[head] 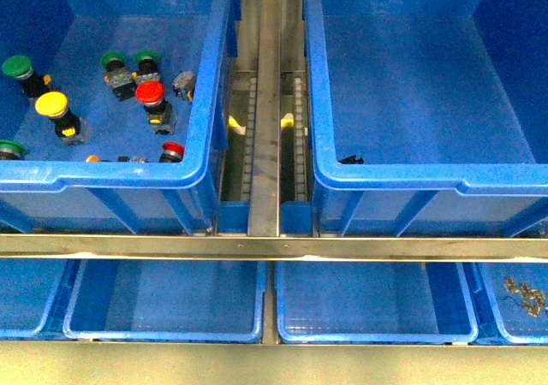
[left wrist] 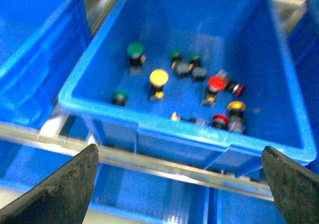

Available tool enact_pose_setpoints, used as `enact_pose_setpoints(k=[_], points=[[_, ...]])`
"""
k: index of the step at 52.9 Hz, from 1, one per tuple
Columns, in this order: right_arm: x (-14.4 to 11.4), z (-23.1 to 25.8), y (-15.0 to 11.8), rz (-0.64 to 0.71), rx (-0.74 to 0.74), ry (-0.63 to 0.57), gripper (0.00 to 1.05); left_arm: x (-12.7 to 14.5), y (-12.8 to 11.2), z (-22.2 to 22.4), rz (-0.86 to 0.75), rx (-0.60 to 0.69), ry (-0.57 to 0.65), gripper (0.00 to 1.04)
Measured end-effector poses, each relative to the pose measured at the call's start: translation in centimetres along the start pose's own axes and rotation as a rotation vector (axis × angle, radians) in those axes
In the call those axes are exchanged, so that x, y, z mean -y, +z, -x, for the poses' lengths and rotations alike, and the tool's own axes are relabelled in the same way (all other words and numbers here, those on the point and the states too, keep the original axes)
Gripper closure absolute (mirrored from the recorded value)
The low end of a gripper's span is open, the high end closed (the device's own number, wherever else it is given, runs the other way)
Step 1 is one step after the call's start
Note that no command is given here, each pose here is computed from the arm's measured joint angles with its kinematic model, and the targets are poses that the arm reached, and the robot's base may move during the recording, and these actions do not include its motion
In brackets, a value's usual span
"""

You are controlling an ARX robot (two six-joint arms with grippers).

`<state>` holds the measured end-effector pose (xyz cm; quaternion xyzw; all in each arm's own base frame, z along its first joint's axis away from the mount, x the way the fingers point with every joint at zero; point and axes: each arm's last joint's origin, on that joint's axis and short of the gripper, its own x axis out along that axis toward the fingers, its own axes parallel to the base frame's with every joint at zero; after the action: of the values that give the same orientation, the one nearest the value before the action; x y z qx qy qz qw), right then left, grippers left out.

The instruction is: Pick red and yellow buttons and place in box

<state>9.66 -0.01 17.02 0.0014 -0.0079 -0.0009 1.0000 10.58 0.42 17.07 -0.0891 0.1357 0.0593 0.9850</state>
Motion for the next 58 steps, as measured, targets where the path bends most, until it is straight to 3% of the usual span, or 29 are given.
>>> enact_pose_setpoints(k=[8,16,25,35,45,58], points=[[0.0,0.0,0.0,0.0,0.0,0.002,0.07,-1.0,5.0,-3.7,0.033,-0.03,-0.073,0.08],[0.0,0.0,0.0,0.0,0.0,0.002,0.07,-1.9,7.4,-8.4,-0.177,-0.122,-0.251,0.08],[0.0,0.0,0.0,0.0,0.0,0.002,0.07,-2.4,7.2,-15.5,-0.339,-0.272,-0.313,0.08],[0.0,0.0,0.0,0.0,0.0,0.002,0.07,0.5,7.1,-23.7,-0.425,-0.375,-0.444,0.08],[0.0,0.0,0.0,0.0,0.0,0.002,0.07,2.5,5.5,-27.7,-0.496,-0.432,-0.525,0.08],[0.0,0.0,0.0,0.0,0.0,0.002,0.07,2.1,3.4,-32.3,-0.558,-0.489,-0.53,0.08]])
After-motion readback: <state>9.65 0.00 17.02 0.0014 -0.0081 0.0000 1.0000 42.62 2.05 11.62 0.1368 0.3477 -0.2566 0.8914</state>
